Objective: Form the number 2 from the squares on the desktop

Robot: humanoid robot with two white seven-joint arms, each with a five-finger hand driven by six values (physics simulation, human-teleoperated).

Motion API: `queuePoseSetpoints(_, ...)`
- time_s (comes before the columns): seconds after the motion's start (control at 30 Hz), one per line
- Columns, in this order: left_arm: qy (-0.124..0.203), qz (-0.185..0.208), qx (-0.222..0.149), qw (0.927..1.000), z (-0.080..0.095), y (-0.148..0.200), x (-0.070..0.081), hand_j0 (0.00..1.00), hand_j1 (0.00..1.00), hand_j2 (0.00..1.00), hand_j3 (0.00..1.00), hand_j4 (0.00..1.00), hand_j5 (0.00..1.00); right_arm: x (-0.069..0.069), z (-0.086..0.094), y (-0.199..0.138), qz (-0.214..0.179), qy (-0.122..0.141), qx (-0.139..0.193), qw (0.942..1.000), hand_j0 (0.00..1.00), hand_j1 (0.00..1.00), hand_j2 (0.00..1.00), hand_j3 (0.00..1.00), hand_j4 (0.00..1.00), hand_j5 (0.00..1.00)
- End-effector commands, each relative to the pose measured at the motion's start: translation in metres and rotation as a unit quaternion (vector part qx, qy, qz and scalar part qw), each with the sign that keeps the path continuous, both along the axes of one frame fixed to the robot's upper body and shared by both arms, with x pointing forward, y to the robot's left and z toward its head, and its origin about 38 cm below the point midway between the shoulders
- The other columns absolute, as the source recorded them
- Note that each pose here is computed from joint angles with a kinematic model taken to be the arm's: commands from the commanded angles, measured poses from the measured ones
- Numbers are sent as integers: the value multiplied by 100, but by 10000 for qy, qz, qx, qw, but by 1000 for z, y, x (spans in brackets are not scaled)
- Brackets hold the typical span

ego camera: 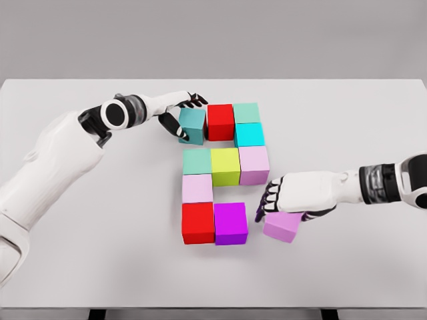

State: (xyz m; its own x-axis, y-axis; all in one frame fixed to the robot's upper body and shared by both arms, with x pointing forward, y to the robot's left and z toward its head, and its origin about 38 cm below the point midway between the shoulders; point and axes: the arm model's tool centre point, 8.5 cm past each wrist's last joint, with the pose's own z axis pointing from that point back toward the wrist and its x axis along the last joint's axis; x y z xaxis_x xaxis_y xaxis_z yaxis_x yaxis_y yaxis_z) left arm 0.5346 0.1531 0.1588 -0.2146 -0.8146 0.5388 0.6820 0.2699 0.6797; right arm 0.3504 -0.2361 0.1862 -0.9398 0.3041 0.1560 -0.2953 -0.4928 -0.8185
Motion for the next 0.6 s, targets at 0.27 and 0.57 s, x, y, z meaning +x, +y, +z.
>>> queuePoseSetpoints(0.27, -60, 239, -55, 9997, 2, 0, 3, 91, 91, 91, 91, 91, 91, 14, 27, -6, -156, -344, 132, 9992, 100, 100, 100, 100, 100, 100)
queuePoseSetpoints(0.57, -208, 343, -102, 9991, 4, 0, 5, 91, 91, 91, 91, 91, 91, 18, 65, -70, -856, -683, -174, 9938, 100, 100, 100, 100, 100, 100)
